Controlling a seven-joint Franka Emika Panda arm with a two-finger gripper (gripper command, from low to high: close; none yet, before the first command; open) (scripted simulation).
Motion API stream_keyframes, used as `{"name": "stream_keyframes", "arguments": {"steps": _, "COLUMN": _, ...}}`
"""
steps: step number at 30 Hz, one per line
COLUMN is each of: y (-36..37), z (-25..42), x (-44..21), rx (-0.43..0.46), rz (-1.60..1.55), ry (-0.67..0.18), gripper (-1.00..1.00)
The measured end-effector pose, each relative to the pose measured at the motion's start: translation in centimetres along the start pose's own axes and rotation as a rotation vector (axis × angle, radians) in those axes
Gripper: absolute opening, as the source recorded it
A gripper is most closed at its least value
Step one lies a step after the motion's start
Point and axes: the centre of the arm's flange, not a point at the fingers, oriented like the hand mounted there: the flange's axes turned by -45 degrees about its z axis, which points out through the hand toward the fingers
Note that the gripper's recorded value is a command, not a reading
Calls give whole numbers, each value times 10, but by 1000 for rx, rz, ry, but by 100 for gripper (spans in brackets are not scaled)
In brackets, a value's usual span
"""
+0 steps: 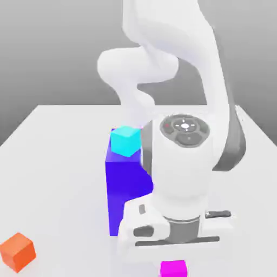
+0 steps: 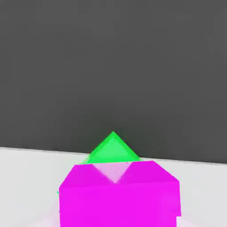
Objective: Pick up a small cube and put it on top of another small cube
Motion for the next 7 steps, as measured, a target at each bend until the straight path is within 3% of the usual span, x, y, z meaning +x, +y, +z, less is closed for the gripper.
{"name": "stream_keyframes", "arguments": {"steps": 4, "y": -1, "z": 3, "x": 0, "rx": -1, "rz": -1, "ry": 0, "gripper": 100}}
{"name": "stream_keyframes", "arguments": {"steps": 7, "y": -1, "z": -35, "x": 1, "rx": -1, "rz": -1, "ry": 0, "gripper": 100}}
